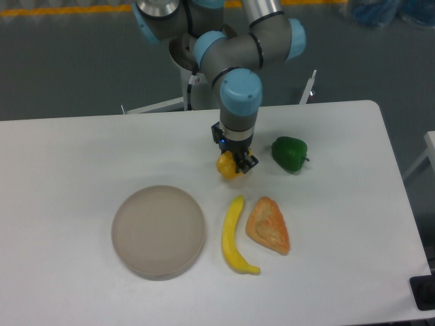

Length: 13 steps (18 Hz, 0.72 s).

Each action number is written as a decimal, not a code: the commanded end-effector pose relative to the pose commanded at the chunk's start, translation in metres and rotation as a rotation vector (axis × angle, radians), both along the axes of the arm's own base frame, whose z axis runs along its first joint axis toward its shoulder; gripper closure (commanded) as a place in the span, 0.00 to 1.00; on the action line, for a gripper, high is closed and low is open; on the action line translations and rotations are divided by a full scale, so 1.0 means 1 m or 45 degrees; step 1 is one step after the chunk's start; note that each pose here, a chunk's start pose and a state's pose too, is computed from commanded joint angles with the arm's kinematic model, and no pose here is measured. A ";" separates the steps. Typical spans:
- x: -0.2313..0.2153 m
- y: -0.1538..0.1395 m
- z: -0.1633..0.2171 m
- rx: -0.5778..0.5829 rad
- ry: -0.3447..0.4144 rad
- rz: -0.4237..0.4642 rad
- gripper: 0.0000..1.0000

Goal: Pick up the yellow pepper from the table
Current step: 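Lift the yellow pepper and carry it toward the green pepper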

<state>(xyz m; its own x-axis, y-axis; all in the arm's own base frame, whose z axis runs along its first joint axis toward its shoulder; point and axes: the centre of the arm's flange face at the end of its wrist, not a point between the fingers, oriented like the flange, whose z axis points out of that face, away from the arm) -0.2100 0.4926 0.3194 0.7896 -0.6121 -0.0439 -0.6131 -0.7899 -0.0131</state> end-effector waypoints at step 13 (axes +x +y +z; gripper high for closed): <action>-0.149 0.057 0.067 0.004 0.005 0.090 0.91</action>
<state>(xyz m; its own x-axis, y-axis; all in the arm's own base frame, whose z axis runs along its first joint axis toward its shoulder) -0.3594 0.5498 0.3864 0.8307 -0.5546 -0.0490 -0.5558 -0.8312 -0.0129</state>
